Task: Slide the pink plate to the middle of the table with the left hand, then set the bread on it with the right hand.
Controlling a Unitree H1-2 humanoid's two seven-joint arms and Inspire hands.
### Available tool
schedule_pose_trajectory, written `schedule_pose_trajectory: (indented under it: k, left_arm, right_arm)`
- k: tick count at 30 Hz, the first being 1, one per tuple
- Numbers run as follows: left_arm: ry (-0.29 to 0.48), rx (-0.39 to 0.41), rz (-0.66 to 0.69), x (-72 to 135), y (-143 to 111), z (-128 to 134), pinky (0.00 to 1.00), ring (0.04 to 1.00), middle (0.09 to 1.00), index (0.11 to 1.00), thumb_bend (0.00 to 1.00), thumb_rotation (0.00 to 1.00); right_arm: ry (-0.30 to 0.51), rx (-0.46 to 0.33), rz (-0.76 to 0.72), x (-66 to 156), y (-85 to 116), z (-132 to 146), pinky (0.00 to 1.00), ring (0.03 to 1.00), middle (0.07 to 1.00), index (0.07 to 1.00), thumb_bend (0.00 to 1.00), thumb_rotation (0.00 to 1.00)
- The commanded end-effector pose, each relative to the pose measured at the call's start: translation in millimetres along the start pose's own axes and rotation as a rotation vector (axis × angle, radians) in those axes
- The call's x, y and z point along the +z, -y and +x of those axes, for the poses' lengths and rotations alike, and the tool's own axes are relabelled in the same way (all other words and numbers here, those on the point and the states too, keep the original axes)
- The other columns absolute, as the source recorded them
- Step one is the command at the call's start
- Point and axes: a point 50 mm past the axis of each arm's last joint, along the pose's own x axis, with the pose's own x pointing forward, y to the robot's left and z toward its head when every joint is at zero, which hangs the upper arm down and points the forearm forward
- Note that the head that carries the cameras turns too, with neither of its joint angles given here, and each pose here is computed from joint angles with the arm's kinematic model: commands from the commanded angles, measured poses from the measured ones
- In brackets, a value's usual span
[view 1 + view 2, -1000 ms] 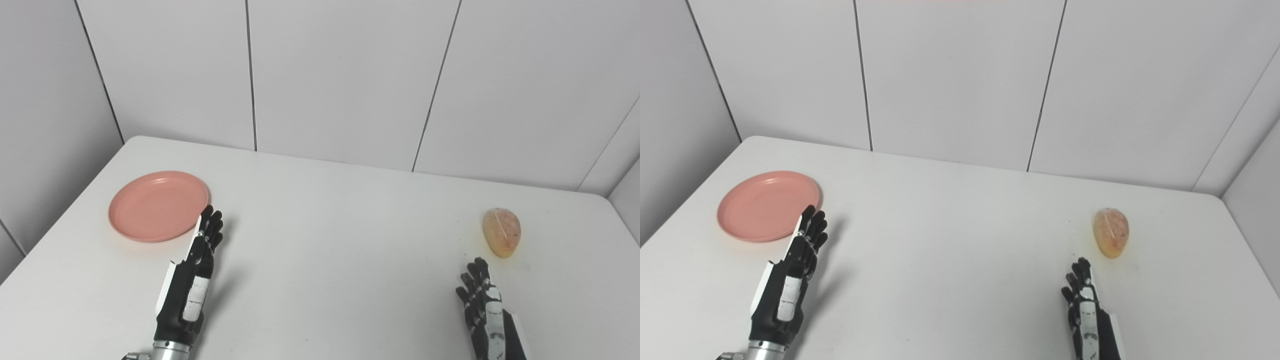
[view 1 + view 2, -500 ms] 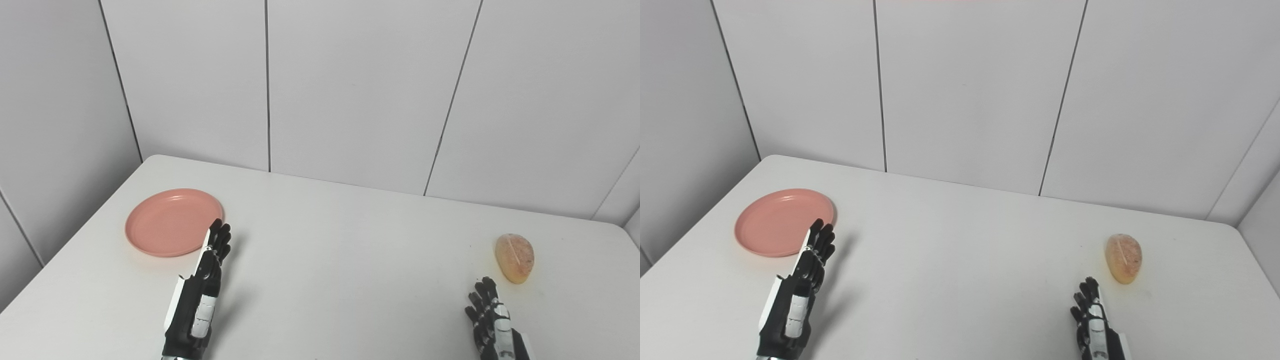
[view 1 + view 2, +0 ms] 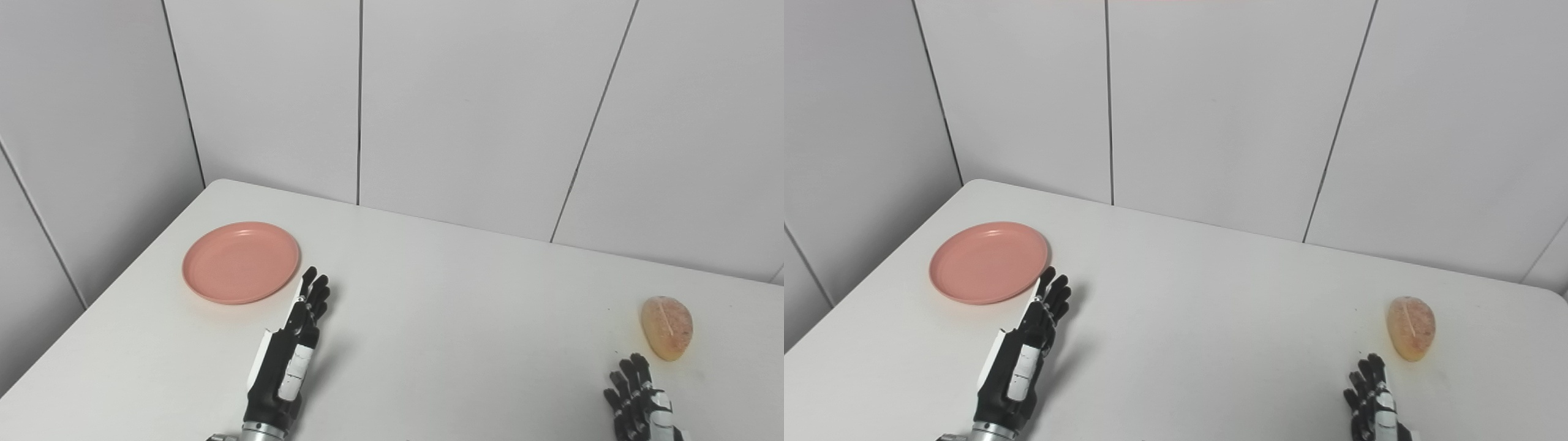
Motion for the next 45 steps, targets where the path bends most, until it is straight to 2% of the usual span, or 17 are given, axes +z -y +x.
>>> schedule_pose_trajectory:
  k: [1,6,12,19,25,29,36,45]
  left_arm:
    - [0.052,-0.001,-0.020,22,2,21,0.93,0.939,0.960,0.993,0.90,0.92]
    - [0.096,0.016,0.022,53,-22,50,0.94,0.954,0.969,0.970,0.91,0.91]
    - [0.140,0.044,0.056,73,-57,85,0.94,0.939,0.949,0.960,0.95,0.91]
    - [0.186,0.059,0.053,110,-82,112,0.95,0.939,0.940,0.957,0.93,0.94]
    - [0.227,0.054,0.101,127,-113,128,0.93,0.906,0.916,0.940,0.96,0.91]
    - [0.240,0.080,0.119,132,-137,141,0.89,0.895,0.919,0.940,1.00,0.89]
    - [0.251,0.121,0.158,137,-175,162,0.94,0.910,0.915,0.886,1.00,0.87]
    - [0.244,0.165,0.198,134,-217,179,0.95,0.935,0.941,0.916,1.00,0.86]
  right_arm:
    - [-0.033,-0.011,-0.019,-3,9,-8,1.00,1.000,1.000,1.000,0.75,1.00]
    - [-0.034,-0.013,-0.028,-3,9,-10,1.00,1.000,1.000,1.000,0.76,1.00]
    - [-0.040,-0.011,-0.030,-6,9,-9,1.00,1.000,1.000,1.000,0.77,1.00]
    - [-0.043,-0.012,-0.026,-8,7,-7,1.00,1.000,1.000,1.000,0.76,1.00]
    - [-0.042,-0.011,-0.032,-8,6,-8,1.00,0.991,1.000,1.000,0.75,1.00]
    - [-0.042,-0.011,-0.038,-7,6,-7,1.00,0.985,1.000,1.000,0.75,1.00]
    - [-0.041,-0.011,-0.039,-8,5,-7,0.99,0.979,1.000,1.000,0.72,1.00]
    - [-0.041,-0.016,-0.033,-9,4,-7,0.97,0.960,0.986,0.988,0.72,1.00]
